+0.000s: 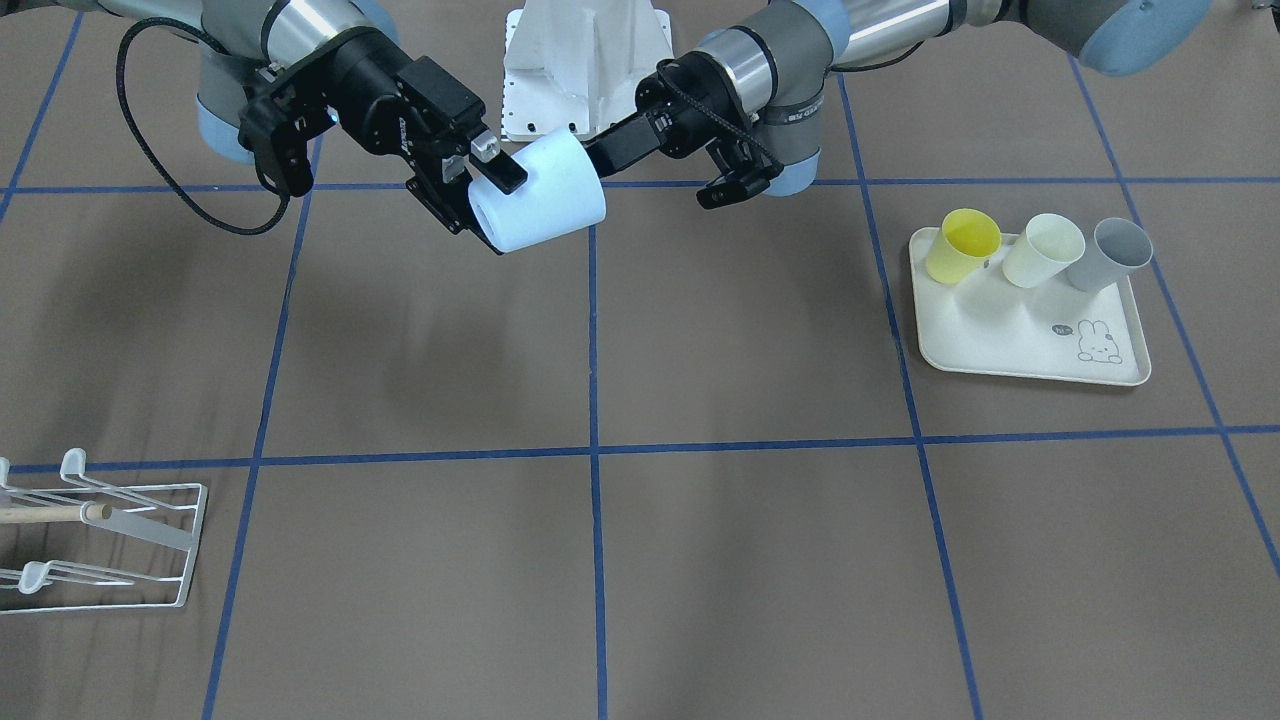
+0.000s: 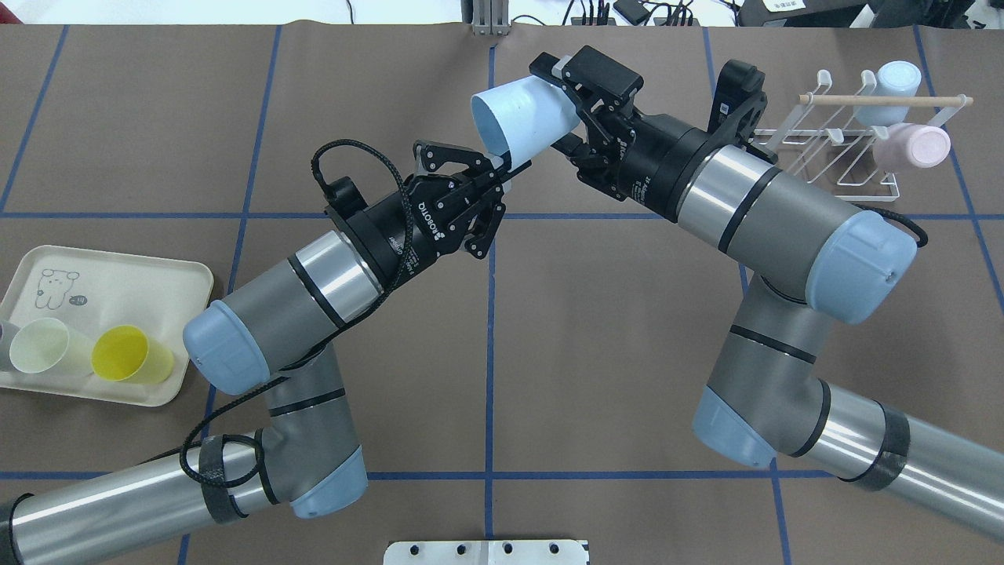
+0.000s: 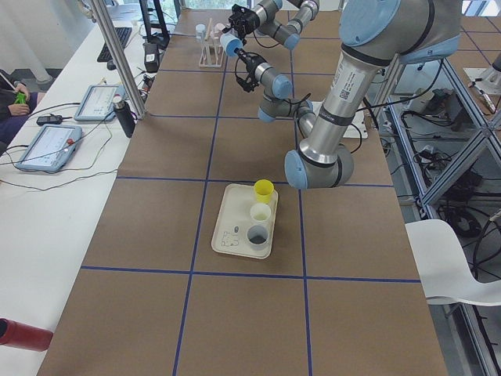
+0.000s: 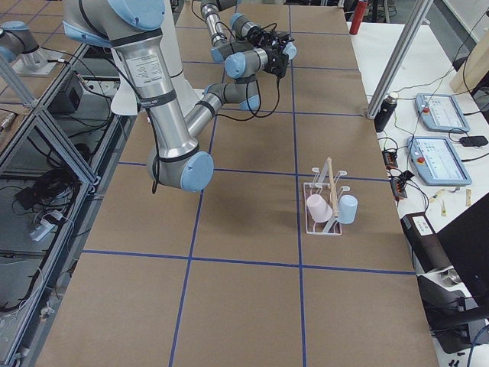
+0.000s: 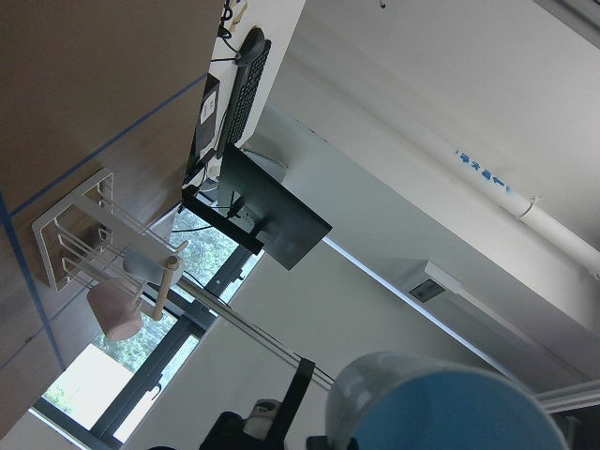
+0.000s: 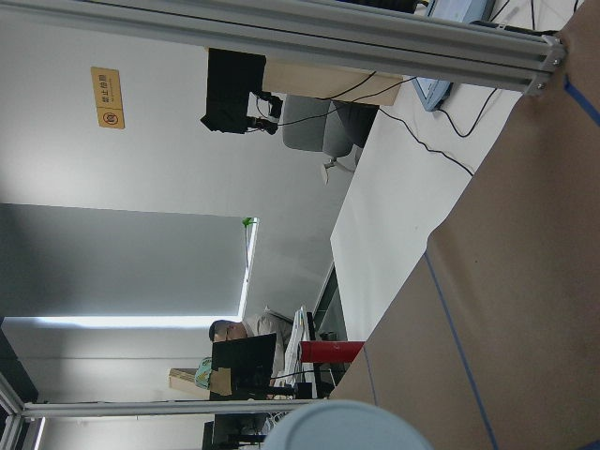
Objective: Transfer IKEA cup to right arm and place on rack
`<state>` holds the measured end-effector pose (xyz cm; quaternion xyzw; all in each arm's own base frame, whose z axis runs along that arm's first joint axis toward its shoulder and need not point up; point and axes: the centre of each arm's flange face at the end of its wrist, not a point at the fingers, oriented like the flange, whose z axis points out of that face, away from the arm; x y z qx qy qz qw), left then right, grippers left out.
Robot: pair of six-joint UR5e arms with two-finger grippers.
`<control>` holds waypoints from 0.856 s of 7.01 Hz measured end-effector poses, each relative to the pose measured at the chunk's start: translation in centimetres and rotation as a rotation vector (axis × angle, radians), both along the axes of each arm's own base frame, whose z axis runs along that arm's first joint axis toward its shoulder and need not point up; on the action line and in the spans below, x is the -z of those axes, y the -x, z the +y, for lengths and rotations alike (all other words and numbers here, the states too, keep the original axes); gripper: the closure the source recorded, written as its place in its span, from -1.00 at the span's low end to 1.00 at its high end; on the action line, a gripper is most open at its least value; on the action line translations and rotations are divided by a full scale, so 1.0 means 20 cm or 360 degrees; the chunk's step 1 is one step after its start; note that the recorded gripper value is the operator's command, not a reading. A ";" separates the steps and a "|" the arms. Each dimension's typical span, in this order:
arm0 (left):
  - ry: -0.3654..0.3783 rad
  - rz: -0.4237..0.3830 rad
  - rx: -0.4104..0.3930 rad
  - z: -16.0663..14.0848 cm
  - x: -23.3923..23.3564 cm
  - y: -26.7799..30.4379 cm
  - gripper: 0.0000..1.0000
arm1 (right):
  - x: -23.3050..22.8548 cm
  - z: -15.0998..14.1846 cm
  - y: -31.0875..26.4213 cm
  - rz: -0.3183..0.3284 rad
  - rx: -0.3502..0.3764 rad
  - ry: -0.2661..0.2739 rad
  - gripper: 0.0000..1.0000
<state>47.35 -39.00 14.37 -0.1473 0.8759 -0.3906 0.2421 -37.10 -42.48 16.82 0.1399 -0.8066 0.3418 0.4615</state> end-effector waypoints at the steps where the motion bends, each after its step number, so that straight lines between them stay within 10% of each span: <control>1: 0.0004 0.0003 -0.0001 0.01 0.01 -0.01 1.00 | 0.00 0.00 0.00 0.0000 0.0003 0.0000 -0.98; 3: 0.0012 0.0008 -0.0003 0.02 0.02 -0.03 1.00 | 0.00 0.01 0.01 0.0000 0.0006 0.0000 -0.84; 5: 0.0013 0.0010 -0.0006 0.02 0.02 -0.04 1.00 | 0.00 0.01 0.01 -0.0005 0.0008 -0.0001 0.99; 6: 0.0012 0.0014 -0.0007 0.03 0.02 -0.04 -0.01 | 0.01 0.01 0.01 -0.0015 0.0010 -0.0004 1.00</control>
